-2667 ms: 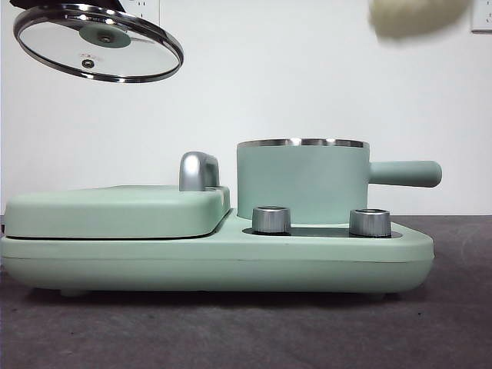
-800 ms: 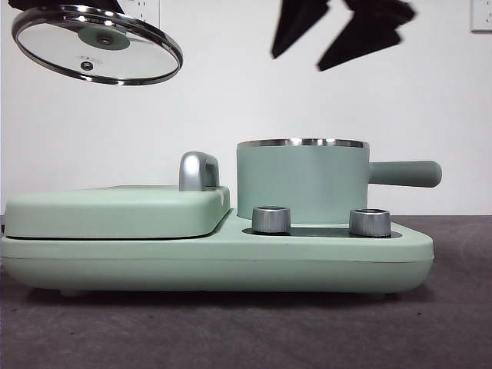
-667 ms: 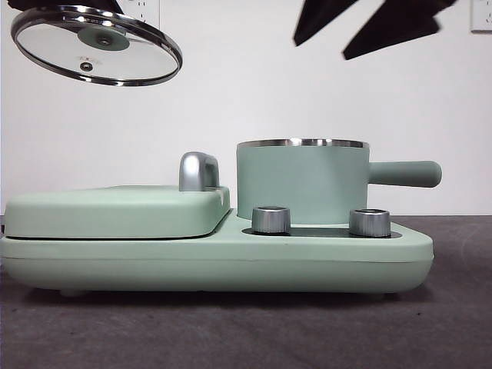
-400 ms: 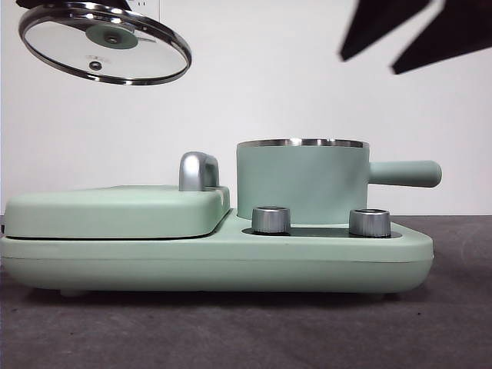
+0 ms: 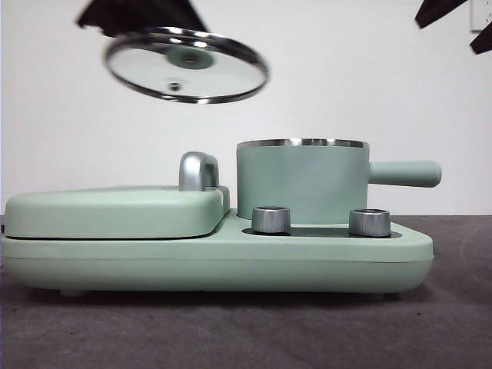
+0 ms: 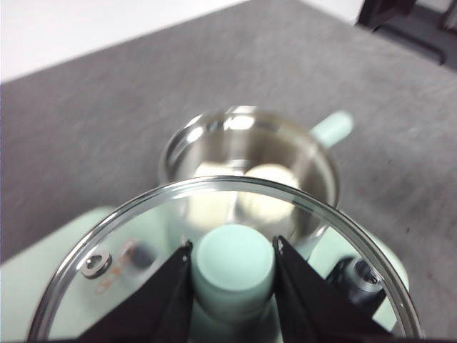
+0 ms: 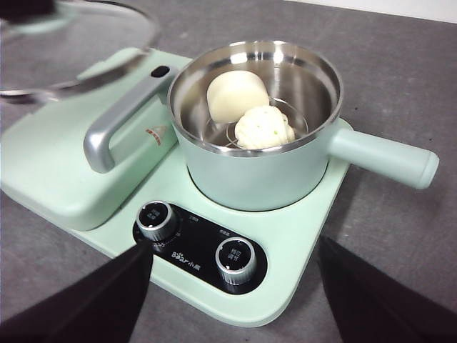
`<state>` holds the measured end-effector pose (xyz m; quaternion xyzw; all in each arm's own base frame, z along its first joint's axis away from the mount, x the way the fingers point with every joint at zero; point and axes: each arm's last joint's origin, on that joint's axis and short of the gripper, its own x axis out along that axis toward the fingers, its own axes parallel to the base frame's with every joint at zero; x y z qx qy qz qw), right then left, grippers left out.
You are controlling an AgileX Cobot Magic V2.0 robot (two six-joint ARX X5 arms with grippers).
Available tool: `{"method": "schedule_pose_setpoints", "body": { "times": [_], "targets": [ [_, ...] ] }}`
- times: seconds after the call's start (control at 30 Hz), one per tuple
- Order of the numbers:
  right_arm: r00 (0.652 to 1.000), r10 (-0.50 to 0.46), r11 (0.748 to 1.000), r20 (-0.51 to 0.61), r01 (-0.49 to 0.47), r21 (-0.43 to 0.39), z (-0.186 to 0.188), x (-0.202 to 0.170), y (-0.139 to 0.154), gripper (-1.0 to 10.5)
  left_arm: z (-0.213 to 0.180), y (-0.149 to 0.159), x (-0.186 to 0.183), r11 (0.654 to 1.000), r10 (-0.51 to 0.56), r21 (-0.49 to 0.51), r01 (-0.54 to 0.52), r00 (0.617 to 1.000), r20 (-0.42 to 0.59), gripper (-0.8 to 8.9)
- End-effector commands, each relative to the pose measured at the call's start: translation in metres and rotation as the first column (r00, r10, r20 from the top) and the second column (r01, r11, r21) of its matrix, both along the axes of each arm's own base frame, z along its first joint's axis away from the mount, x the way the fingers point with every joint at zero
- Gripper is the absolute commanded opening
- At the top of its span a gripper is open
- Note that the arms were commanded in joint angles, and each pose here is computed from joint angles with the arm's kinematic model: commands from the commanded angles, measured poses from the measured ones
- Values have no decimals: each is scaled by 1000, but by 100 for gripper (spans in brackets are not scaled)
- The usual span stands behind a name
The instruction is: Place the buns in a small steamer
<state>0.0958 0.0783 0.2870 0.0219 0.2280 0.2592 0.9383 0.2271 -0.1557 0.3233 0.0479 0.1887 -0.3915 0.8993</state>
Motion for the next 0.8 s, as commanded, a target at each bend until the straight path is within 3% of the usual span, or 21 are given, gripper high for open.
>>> {"method": "schedule_pose_setpoints", "body": {
  "times": [0.03,0.33,0.8],
  "targets": [
    [1000,-8,999,-8,9,48,3,-2,0,364,0,-18,7,998,-31,-51,33,999,28,11],
    [1000,-16,997,-17,17,78,4,-4,-2,364,-20,-57,30,997,-43,-67,50,994,96,11],
    [999,-17,998,-27,19,66,2,-4,-2,364,-17,-94,71,997,-74,-20,78,985,157,11]
  ]
}}
